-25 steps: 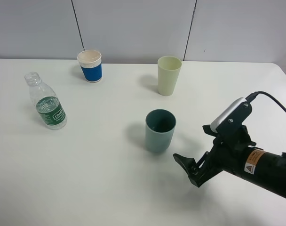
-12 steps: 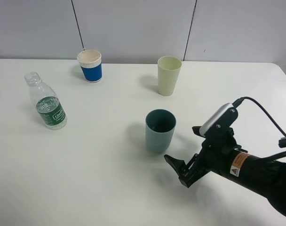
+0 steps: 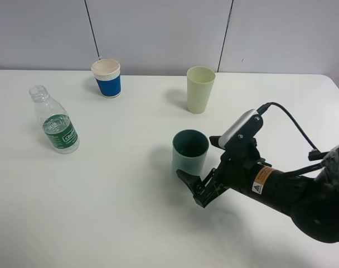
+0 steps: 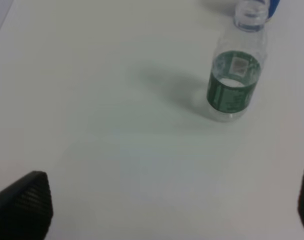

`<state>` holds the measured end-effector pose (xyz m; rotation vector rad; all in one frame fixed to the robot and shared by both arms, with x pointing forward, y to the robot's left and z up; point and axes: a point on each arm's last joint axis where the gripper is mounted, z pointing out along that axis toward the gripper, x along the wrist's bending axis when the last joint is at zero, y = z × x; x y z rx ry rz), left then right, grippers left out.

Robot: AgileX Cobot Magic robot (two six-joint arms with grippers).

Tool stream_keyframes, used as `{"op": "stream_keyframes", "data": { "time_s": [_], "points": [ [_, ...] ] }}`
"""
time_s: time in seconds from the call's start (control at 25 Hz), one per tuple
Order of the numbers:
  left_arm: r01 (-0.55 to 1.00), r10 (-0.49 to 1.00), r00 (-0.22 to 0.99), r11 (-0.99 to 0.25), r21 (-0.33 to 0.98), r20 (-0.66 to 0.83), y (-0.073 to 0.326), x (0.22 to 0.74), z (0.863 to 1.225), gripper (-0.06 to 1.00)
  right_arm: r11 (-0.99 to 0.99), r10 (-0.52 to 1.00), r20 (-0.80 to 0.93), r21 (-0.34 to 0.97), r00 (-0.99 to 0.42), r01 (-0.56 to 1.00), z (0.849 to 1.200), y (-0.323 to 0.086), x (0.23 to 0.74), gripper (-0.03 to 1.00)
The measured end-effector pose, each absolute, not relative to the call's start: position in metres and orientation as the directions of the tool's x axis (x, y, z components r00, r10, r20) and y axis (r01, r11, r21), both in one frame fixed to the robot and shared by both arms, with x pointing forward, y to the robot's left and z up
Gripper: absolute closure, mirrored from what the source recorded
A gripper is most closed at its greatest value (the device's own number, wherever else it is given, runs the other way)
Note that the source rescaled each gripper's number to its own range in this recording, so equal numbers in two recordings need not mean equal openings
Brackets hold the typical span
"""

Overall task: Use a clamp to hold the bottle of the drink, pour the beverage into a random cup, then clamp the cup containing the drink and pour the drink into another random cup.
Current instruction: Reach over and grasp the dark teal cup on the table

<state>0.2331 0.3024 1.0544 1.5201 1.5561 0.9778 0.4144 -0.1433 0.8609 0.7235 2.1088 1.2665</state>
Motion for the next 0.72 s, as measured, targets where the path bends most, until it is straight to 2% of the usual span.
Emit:
{"op": "stream_keyframes", "data": {
  "time_s": [0.56,0.6,0.64,0.68,0.72],
  "points": [
    [0.437,1.000,-0.026,0.008,0.900,0.003,0.302,0.233,1.054,-0.06,0.432,0.663,-0.199,0.889,-0.722,0.151,0.849,-0.135,0.418,-0.02],
    [0.437,1.000,-0.026,0.008,0.900,0.003,0.302,0.233,1.054,-0.06,0.433,0.662,-0.201,0.889,-0.722,0.150,0.849,-0.135,0.418,0.07],
    [0.437,1.000,-0.026,0.008,0.900,0.003,0.302,0.233,1.054,-0.06,0.434,0.661,-0.202,0.888,-0.722,0.149,0.849,-0.135,0.418,0.21],
    [0.437,1.000,-0.026,0.008,0.900,0.003,0.302,0.233,1.054,-0.06,0.434,0.661,-0.202,0.888,-0.722,0.149,0.849,-0.135,0.418,0.47],
    [0.437,1.000,-0.026,0.008,0.900,0.003,0.302,0.233,1.054,-0.06,0.435,0.661,-0.203,0.888,-0.722,0.148,0.849,-0.135,0.418,0.82]
  ]
}}
